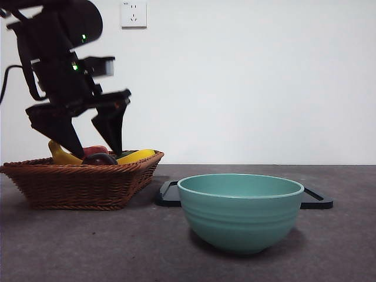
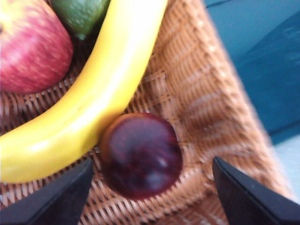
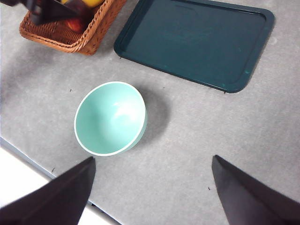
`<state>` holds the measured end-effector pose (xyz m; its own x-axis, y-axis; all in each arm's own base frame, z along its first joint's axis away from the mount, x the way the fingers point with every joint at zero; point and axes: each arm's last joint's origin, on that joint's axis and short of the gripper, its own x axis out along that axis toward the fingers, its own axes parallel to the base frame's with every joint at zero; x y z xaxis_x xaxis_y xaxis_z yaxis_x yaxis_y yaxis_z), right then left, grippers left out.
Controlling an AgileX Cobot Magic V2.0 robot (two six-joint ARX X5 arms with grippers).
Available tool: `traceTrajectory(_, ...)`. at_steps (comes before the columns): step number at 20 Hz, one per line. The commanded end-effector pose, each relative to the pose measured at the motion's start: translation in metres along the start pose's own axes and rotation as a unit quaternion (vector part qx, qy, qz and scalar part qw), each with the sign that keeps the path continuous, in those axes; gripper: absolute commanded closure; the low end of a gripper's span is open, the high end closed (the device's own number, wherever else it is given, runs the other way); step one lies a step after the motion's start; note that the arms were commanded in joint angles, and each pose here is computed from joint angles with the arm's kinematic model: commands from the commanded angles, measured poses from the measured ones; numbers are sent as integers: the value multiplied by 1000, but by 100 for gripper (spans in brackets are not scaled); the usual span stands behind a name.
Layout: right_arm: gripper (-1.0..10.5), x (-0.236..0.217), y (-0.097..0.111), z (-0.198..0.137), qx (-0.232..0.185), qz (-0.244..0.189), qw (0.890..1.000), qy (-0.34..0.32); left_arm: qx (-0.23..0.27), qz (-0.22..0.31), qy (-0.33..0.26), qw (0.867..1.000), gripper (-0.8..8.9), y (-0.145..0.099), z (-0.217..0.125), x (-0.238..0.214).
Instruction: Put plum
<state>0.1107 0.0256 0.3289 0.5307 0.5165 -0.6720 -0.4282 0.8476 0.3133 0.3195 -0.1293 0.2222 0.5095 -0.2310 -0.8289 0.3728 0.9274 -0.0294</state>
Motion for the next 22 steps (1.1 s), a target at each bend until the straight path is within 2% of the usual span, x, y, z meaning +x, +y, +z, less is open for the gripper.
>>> traceTrajectory(1,548,-3,2,4,0,2,1000,-8,2,1,7,1000,408,-3,4,13)
traceTrajectory(8,548,-3,2,4,0,2,1000,-8,3,2,20,1000,419,-4,1,32)
traceTrajectory(12,548,-3,2,4,0,2,1000,-8,3,2,25,1000,591,-3,0,34)
traceTrajectory(15,548,-3,2,4,0,2,1000,-8,3,2,28,1000,600,-3,-1,32)
traceTrajectory(18,548,-3,2,4,0,2,1000,-8,0,1,3,1000,598,-5,5,16)
traceTrajectory(22,548,-3,2,4,0,2,1000,-8,9,-12,-57,998,597,-14,13,-34)
